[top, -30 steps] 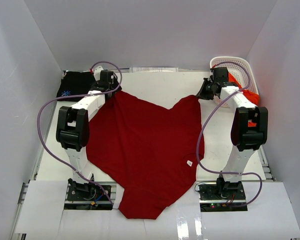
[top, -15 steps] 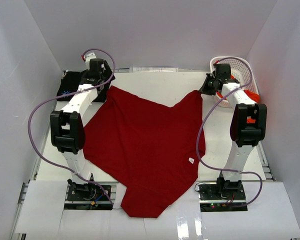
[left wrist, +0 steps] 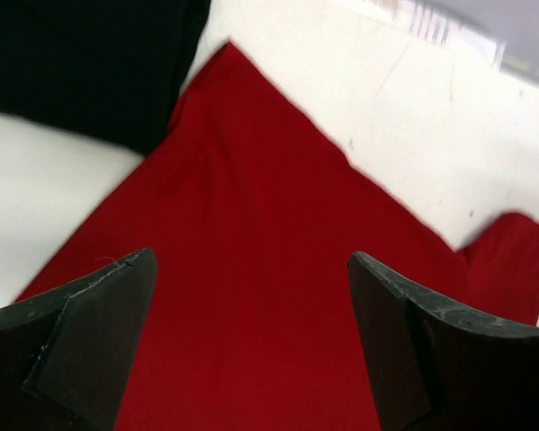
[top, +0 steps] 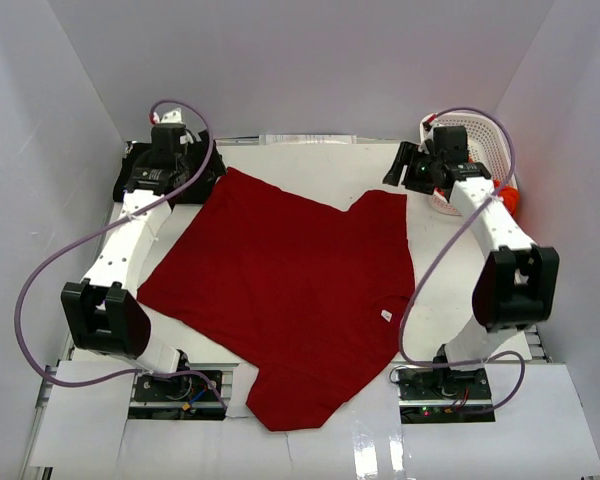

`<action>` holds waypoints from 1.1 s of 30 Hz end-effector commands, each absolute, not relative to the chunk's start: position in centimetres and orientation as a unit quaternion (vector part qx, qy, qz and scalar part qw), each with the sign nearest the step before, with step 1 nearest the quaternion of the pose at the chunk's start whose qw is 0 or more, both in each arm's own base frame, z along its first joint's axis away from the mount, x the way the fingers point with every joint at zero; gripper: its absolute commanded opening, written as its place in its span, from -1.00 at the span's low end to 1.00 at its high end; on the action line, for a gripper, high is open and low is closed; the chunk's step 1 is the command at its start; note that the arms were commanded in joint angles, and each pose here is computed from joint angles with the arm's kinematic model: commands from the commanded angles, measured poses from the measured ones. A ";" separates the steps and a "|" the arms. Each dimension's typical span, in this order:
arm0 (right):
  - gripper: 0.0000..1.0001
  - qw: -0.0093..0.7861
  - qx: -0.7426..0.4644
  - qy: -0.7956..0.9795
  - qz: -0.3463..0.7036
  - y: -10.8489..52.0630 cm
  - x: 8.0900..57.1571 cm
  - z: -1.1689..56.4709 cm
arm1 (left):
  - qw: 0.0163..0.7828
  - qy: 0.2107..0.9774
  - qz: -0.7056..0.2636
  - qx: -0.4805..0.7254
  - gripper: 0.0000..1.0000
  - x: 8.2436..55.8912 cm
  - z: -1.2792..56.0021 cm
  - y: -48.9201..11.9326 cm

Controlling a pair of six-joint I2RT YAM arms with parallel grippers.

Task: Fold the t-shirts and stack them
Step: Flatten out the tshirt

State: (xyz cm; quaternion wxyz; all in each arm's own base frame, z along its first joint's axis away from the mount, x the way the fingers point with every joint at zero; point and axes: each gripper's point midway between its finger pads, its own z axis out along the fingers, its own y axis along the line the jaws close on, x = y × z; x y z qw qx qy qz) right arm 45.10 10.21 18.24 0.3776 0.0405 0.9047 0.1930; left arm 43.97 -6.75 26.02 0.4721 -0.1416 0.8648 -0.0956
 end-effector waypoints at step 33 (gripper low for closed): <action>-0.31 0.193 -0.045 0.976 0.094 14.8 28.0 5.3 | 0.258 0.954 -0.030 -0.151 0.61 38.5 6.0 -6.4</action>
